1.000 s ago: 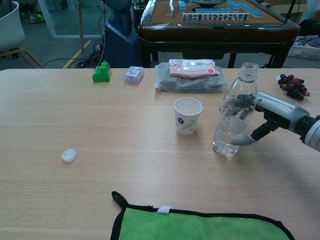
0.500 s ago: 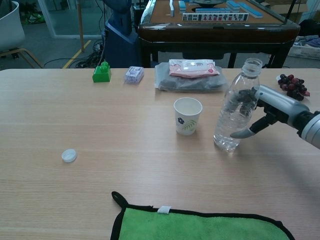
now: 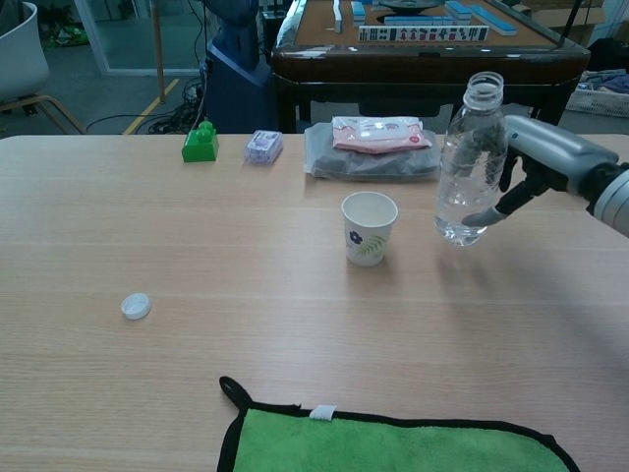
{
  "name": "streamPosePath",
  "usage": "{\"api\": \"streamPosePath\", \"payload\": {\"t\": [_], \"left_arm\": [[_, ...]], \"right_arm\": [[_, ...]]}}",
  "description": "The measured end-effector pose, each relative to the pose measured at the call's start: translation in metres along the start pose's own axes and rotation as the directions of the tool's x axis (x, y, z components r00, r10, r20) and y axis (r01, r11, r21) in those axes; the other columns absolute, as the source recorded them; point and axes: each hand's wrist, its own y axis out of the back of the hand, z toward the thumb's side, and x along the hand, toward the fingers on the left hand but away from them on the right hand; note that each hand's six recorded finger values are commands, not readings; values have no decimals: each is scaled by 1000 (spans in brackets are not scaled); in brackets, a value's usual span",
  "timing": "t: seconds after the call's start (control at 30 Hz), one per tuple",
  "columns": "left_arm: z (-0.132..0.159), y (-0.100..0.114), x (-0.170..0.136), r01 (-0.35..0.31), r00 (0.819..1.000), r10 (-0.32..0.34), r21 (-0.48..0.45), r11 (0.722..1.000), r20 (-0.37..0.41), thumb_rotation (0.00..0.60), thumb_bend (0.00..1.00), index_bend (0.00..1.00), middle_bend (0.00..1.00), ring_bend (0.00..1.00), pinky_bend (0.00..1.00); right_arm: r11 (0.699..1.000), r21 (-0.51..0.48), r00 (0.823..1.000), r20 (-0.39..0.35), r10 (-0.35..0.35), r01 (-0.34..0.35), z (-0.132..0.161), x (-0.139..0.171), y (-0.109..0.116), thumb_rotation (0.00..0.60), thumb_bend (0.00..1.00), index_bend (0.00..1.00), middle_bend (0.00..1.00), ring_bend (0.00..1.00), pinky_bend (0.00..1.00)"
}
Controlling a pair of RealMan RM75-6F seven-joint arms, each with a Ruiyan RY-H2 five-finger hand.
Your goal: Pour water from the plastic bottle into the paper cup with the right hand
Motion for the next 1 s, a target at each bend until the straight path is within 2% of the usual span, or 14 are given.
{"api": "streamPosePath", "payload": {"t": [0.13, 0.3, 0.5, 0.7, 1.0], "left_arm": [[0, 1, 0, -1, 1000, 1, -3, 1000, -1, 600, 152, 340, 385, 443, 612], [0, 1, 0, 1, 1000, -1, -3, 1000, 0, 600, 152, 341, 385, 443, 612], [0, 4, 0, -5, 1000, 5, -3, 1000, -2, 600, 152, 343, 385, 443, 612], [-2, 6, -1, -9, 1000, 9, -6, 1000, -7, 600, 152, 344, 385, 443, 613], [-3, 8, -1, -12, 1000, 12, -8, 1000, -10, 600, 152, 344, 385, 443, 612]], "right_arm": [[994, 112, 1000, 12, -2, 1, 5, -12, 11, 600, 105, 616, 642, 556, 539], [978, 207, 999, 35, 15, -22, 11, -27, 20, 600, 106, 621, 644, 558, 541], [938, 344, 998, 48, 31, -46, 19, -43, 25, 600, 106, 623, 646, 561, 544], [872, 483, 996, 79, 45, -77, 22, -55, 27, 600, 108, 623, 648, 562, 544], [753, 647, 991, 125, 56, -125, 20, -68, 28, 600, 112, 623, 649, 564, 546]]}}
